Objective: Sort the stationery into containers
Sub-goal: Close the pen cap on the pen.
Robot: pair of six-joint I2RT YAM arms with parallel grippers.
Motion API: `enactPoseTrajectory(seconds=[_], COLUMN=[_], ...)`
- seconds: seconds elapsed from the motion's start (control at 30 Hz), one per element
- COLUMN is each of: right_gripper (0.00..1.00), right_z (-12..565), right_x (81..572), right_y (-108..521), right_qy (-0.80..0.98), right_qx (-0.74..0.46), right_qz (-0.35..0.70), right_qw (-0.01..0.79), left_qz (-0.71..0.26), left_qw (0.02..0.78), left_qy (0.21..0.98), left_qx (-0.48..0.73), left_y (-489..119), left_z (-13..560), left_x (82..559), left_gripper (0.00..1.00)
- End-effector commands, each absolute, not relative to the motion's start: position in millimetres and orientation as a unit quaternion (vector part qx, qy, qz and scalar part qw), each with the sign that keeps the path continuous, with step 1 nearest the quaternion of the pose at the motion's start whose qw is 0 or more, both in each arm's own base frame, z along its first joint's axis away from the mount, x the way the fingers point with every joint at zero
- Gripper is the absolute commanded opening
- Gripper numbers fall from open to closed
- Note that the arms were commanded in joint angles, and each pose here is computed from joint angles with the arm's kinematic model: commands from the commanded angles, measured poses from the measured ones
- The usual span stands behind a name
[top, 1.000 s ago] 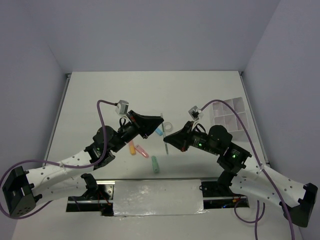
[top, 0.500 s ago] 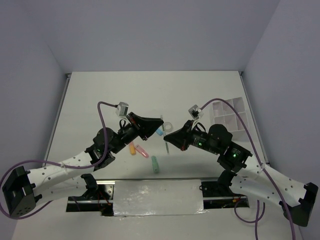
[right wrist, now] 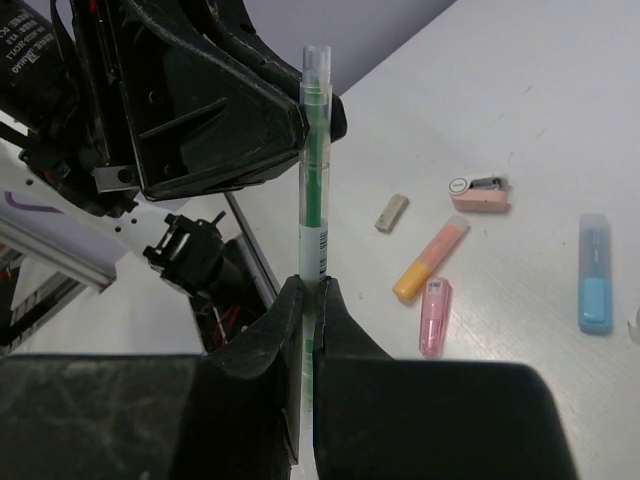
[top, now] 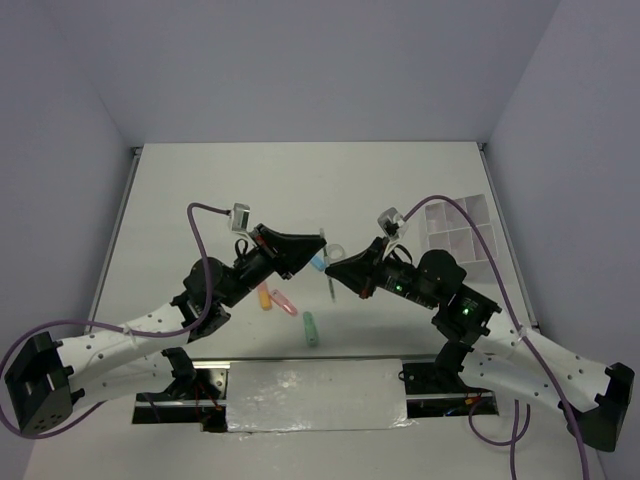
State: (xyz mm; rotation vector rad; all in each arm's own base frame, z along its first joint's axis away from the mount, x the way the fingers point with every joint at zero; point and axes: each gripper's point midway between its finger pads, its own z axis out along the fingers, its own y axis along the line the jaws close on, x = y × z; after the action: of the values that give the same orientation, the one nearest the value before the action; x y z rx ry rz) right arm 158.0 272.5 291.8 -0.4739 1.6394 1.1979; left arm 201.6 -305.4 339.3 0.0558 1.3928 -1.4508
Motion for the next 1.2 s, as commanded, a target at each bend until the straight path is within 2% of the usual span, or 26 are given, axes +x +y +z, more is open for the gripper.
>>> enactPoseTrajectory(seconds=[0.0,0.13,0.2,0.23,0.27,0.33,0.37,0.47,0.57,0.63,0.7,0.73,0.93,1.0,1.07,1.17], right_gripper=[0.00,0.00,0.00,0.00,0.00,0.00,0.00,0.00,0.00,0.00,0.00,0.00,0.00,0.21,0.47,0.49], right_z=[340,346,346,345,341,336,331,328,328,328,327,327,332,333,329,319], right_x=[170,175,174,175,175,174,174,167,162,162,161,159,155,153,146,144], right_y=[267,267,268,268,269,269,269,270,272,273,274,275,276,277,283,292], right_qy=[0.607,0.601,0.599,0.597,0.598,0.596,0.598,0.590,0.587,0.589,0.590,0.589,0.583,0.581,0.578,0.589], right_qx=[-0.178,-0.189,-0.201,-0.211,-0.218,-0.232,-0.237,-0.254,-0.261,-0.261,-0.265,-0.267,-0.268,-0.274,-0.297,-0.317], right_qz=[0.505,0.487,0.482,0.475,0.470,0.461,0.459,0.466,0.474,0.475,0.476,0.480,0.490,0.495,0.504,0.506], right_qw=[0.588,0.605,0.606,0.611,0.611,0.615,0.613,0.609,0.603,0.599,0.596,0.593,0.589,0.585,0.570,0.545], left_qz=[-0.645,-0.628,-0.605,-0.598,-0.584,-0.565,-0.563,-0.548,-0.546,-0.553,-0.558,-0.559,-0.556,-0.560,-0.562,-0.578], left_qw=[0.509,0.520,0.533,0.538,0.547,0.560,0.564,0.578,0.581,0.582,0.582,0.583,0.572,0.568,0.566,0.557], left_qy=[0.568,0.575,0.583,0.584,0.585,0.588,0.583,0.578,0.573,0.566,0.560,0.557,0.563,0.556,0.548,0.519], left_qx=[0.034,0.068,0.101,0.112,0.130,0.147,0.156,0.180,0.190,0.190,0.192,0.194,0.215,0.233,0.252,0.295], left_y=[-311,-316,-319,-320,-320,-318,-319,-318,-318,-318,-318,-318,-323,-326,-327,-328], left_z=[345,347,348,348,348,348,353,359,363,367,369,370,362,364,366,375], left_x=[187,186,187,187,187,189,187,186,185,183,180,180,176,171,165,147], left_gripper=[0.05,0.06,0.10,0.15,0.24,0.33,0.42,0.55,0.58,0.55,0.48,0.38,0.12,0.05,0.02,0.00])
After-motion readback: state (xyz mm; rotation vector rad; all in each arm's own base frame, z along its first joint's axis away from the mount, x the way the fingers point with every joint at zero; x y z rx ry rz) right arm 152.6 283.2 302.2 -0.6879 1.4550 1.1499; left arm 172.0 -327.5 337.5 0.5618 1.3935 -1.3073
